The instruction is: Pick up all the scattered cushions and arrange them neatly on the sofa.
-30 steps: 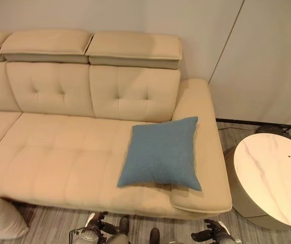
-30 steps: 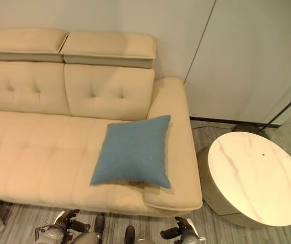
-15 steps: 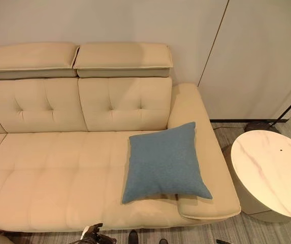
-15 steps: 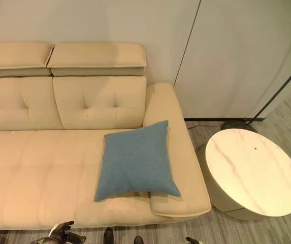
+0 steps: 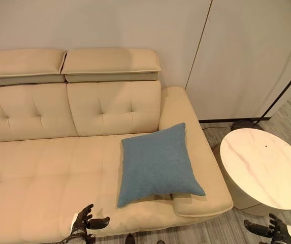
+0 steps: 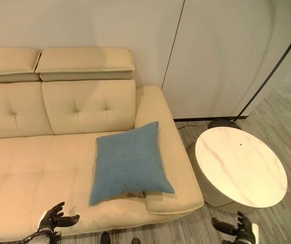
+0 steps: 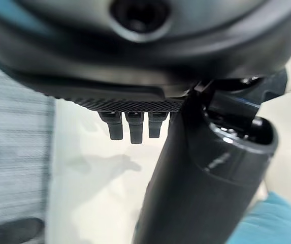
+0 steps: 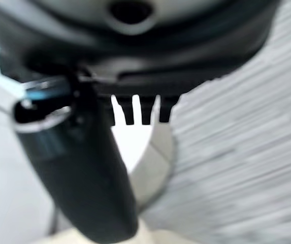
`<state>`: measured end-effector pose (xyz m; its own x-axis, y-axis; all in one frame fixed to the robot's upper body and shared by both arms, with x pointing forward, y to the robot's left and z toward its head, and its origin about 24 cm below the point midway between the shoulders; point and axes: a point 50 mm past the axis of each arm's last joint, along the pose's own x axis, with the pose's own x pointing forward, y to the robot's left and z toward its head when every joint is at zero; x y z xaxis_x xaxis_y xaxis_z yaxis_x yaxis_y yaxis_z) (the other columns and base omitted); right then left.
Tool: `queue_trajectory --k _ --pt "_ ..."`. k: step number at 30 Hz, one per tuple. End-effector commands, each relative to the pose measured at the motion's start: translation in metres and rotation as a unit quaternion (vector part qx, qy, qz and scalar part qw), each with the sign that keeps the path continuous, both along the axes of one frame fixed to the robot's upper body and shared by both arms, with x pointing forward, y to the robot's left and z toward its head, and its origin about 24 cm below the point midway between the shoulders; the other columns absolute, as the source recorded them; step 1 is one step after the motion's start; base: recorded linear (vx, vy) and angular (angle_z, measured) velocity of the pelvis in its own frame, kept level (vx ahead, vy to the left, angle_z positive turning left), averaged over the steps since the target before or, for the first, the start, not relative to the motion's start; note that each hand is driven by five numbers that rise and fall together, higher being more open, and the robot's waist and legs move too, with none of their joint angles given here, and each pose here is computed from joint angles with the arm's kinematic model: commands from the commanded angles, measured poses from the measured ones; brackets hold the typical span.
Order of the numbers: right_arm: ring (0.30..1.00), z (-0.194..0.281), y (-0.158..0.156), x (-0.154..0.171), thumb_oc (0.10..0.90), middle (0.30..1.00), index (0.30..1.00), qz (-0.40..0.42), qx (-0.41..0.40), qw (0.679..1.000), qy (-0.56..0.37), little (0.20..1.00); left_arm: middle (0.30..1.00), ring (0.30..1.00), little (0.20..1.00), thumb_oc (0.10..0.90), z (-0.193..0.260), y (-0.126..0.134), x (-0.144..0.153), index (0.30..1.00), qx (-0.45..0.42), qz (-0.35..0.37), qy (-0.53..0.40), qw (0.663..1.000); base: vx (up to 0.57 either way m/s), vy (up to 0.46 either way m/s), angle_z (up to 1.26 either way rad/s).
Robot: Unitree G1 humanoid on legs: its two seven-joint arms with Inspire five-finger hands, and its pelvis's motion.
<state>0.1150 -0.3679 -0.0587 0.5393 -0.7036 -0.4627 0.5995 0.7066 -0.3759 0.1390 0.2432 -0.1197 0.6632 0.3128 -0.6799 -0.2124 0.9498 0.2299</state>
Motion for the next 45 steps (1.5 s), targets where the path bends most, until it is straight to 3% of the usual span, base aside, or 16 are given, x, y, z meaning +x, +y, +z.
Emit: queue_trajectory --k 1,7,12,25,33,40,45 --pt "0.9 0.052 -0.014 0.041 0.8 0.9 0.9 -0.016 -0.037 0.983 -0.178 0.9 0.9 0.9 0.9 0.8 0.027 0.005 0.039 0.9 0.004 0.019 -0.1 0.995 0.03 0.027 0.04" --pt "0.9 0.091 0.01 0.085 0.8 0.9 0.9 0.019 -0.033 0.949 -0.311 0.9 0.9 0.9 0.9 0.8 0.044 0.0 0.055 0.9 0.002 0.018 -0.153 0.988 0.04 0.019 0.06" --pt "0.9 0.115 0.044 0.121 0.8 0.9 0.9 0.083 -0.027 0.926 -0.368 0.9 0.9 0.9 0.9 0.8 0.059 -0.005 0.071 0.9 0.006 0.008 -0.191 0.982 0.03 0.011 0.06" --pt "0.9 0.112 0.093 0.183 0.8 0.9 0.9 0.155 -0.025 0.935 -0.316 0.9 0.9 0.9 0.9 0.8 0.113 -0.028 0.129 0.9 0.03 -0.055 -0.302 0.951 -0.05 -0.008 0.11" --pt "0.9 0.108 0.126 0.207 0.8 0.9 0.9 0.205 0.01 0.932 -0.297 0.9 0.9 0.9 0.9 0.8 0.137 -0.041 0.157 0.9 -0.009 -0.034 -0.354 0.935 -0.04 -0.008 -0.01" --pt "0.9 0.123 0.182 0.226 0.8 0.9 0.9 0.283 0.062 0.897 -0.335 0.9 0.9 0.9 0.9 0.8 0.163 -0.053 0.188 0.9 -0.02 -0.015 -0.389 0.921 -0.01 -0.003 -0.03" --pt "0.9 0.132 0.2 0.226 0.8 0.9 0.9 0.319 0.072 0.875 -0.358 0.9 0.9 0.9 0.9 0.8 0.167 -0.062 0.194 0.9 -0.031 -0.018 -0.393 0.919 0.0 -0.001 -0.15"
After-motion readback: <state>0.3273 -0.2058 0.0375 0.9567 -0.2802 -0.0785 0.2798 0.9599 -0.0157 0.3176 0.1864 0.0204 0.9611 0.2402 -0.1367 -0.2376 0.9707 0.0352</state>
